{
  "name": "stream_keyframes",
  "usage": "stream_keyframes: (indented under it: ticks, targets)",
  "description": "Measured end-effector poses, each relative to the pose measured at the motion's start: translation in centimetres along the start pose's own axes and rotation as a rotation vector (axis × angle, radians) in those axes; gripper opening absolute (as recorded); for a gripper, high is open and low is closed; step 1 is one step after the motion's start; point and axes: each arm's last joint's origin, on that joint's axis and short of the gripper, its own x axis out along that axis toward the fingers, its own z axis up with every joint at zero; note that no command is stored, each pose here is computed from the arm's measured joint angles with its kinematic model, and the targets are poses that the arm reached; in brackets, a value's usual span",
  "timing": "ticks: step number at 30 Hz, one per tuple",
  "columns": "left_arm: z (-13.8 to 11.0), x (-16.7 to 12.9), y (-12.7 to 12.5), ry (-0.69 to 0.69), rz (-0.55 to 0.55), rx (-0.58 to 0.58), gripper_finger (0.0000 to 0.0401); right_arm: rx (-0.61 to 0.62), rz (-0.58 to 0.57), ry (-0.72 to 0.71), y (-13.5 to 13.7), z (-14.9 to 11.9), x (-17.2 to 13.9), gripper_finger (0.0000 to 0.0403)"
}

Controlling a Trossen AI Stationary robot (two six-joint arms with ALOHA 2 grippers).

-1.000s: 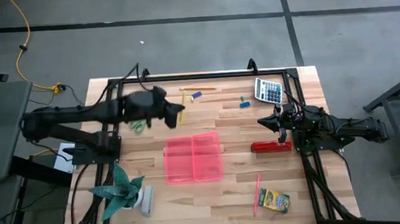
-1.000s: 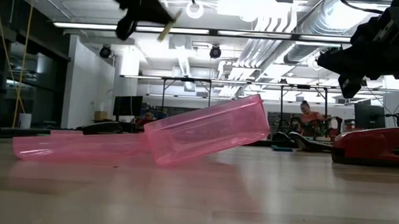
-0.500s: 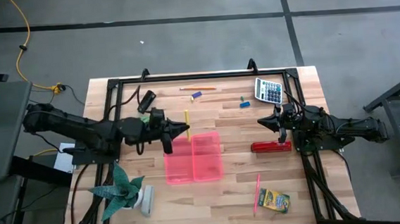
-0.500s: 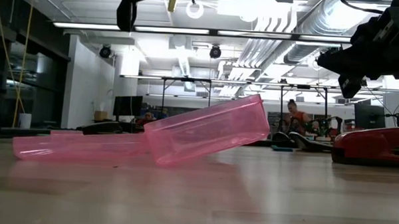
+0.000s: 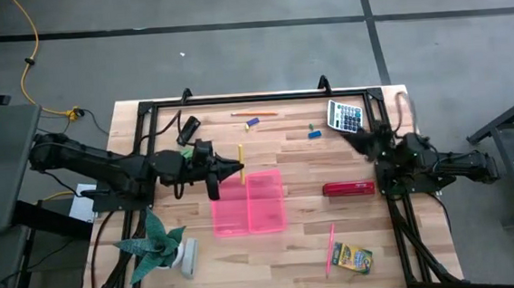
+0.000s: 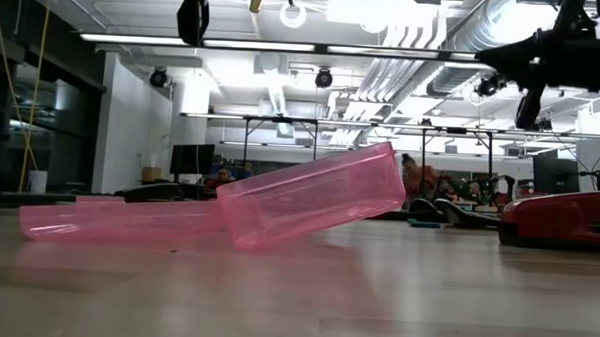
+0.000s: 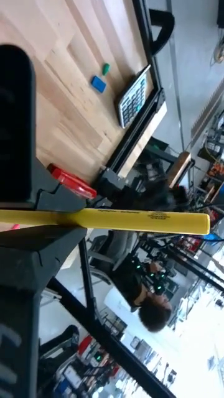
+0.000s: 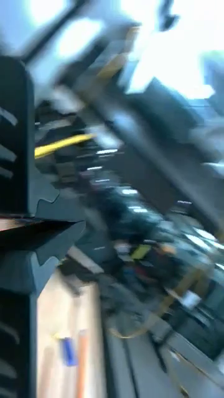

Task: Pack school essentials
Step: Put the yellow pen into the pink supply box

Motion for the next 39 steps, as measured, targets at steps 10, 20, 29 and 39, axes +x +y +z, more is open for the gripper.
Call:
stream_keyframes:
  ticks: [10,20,29,39]
  targets:
    - [1.2,-1.1,-0.1,-0.022,-0.055,0.054,0.0003,0.096,0.131,-0.23,1.7,1.9,0.1,0.0]
    - [2.0,-2.1,-0.2,-0.052,-0.06,0.082,0.0003,-0.237,0.31,0.132,6.1,1.8,5.5,0.0]
    - [2.0,-2.1,-0.2,-0.052,-0.065,0.088,0.0003,-0.4,0.301,0.459,8.7,0.3,10.6,0.0]
    - [1.6,-1.6,-0.2,-0.04,-0.055,0.037,0.0003,-0.439,0.326,0.494,9.6,0.3,11.4,0.0]
